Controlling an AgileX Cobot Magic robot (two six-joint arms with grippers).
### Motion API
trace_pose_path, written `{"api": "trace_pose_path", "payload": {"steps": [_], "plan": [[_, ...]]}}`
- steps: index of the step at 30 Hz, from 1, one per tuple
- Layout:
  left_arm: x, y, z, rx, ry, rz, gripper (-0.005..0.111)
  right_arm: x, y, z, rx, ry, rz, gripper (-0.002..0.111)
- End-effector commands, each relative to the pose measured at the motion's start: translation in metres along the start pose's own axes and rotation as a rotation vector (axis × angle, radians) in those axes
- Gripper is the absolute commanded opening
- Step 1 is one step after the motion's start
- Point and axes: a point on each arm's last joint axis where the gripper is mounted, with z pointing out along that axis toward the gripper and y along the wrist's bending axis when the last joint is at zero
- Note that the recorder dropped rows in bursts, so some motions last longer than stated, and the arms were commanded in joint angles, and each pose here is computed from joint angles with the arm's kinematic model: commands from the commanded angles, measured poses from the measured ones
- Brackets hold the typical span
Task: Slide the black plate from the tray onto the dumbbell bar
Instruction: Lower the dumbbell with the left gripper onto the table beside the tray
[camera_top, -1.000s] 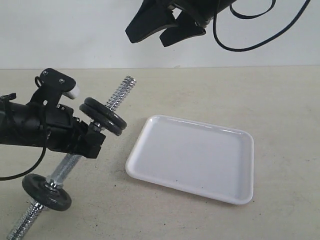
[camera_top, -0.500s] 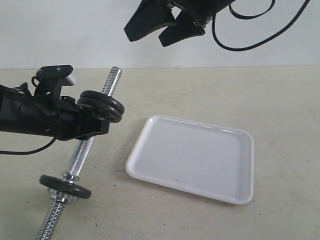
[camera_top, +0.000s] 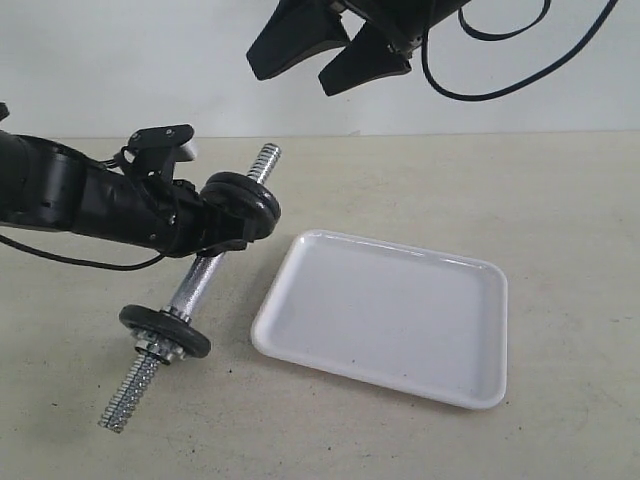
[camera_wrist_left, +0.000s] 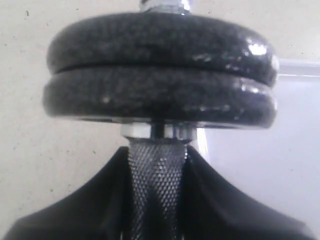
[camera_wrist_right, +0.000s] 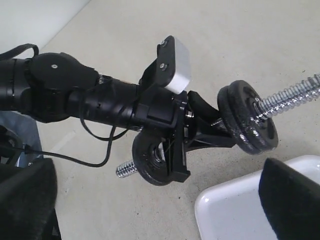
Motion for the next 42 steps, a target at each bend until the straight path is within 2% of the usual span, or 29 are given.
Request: {"api": "trace_pose_path", "payload": {"steps": [1,12,26,28,33,35,42], "plan": [[-0.027,-0.011,-0.003,0.087,-0.088,-0.032,0.004,-0.003,0.009,-0.003,-0.013,-0.008,-0.016,0.104],[-0.015,0.005,0.013,0.059,-0.042,-0.063,0.004,-0.003,0.014,0.002,-0.025,0.0,-0.032,0.104],[-0.016,0.002,0.012,0.109,-0.045,-0.049,0.004,-0.003,0.014,0.002,-0.025,0.0,-0.044,0.104],[-0.016,0.002,0.012,0.109,-0.046,-0.049,0.009,-0.003,0.014,0.002,-0.025,0.0,-0.044,0.104],[-0.016,0.002,0.012,0.107,-0.044,-0.074,0.037,-0.003,0.014,0.002,-0.025,0.0,-0.044,0.104],[-0.016,0.003,0.012,0.099,-0.044,-0.074,0.044,-0.003,0.014,0.002,-0.025,0.0,-0.044,0.104],[-0.016,0.003,0.012,0.099,-0.044,-0.074,0.045,-0.003,0.014,0.002,-0.025,0.0,-0.044,0.104]]}}
